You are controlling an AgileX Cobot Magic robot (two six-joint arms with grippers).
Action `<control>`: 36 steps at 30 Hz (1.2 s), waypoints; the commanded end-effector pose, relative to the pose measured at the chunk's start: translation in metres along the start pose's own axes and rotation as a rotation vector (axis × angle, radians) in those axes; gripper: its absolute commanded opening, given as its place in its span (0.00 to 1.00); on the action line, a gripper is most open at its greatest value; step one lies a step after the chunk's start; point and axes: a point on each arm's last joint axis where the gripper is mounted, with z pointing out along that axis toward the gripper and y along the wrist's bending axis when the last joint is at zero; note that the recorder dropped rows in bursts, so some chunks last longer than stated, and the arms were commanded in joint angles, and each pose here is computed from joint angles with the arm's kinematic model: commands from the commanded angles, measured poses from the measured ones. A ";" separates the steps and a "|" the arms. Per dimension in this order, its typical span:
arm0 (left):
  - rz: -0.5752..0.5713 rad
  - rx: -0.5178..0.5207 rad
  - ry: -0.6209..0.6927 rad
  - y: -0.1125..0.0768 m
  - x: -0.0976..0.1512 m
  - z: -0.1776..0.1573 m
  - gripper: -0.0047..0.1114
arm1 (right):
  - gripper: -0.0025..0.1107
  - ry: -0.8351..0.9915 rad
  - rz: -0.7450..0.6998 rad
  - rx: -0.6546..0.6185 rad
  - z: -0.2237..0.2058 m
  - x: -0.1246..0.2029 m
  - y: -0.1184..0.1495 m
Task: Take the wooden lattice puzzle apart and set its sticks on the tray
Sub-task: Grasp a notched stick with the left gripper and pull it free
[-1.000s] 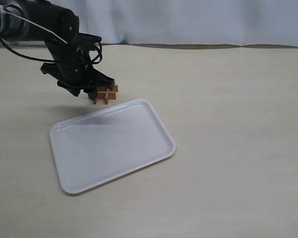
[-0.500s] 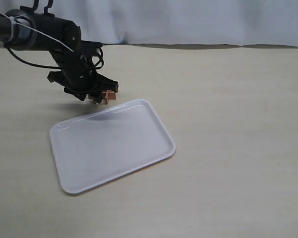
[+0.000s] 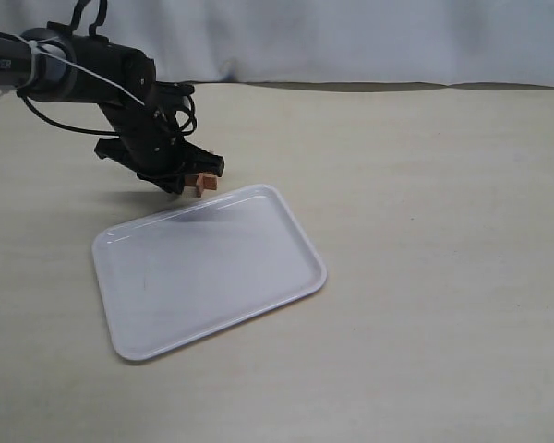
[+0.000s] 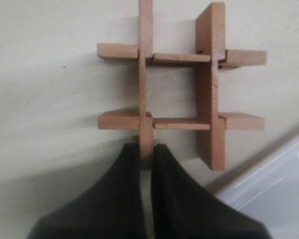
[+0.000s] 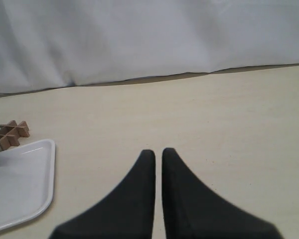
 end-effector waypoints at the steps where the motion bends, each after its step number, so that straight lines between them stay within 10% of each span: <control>1: -0.017 0.007 -0.005 0.000 -0.002 -0.002 0.04 | 0.06 -0.010 -0.001 -0.002 0.000 0.000 0.000; 36: 0.056 0.008 -0.038 -0.002 -0.007 -0.050 0.04 | 0.06 -0.010 -0.001 -0.002 0.000 0.000 0.000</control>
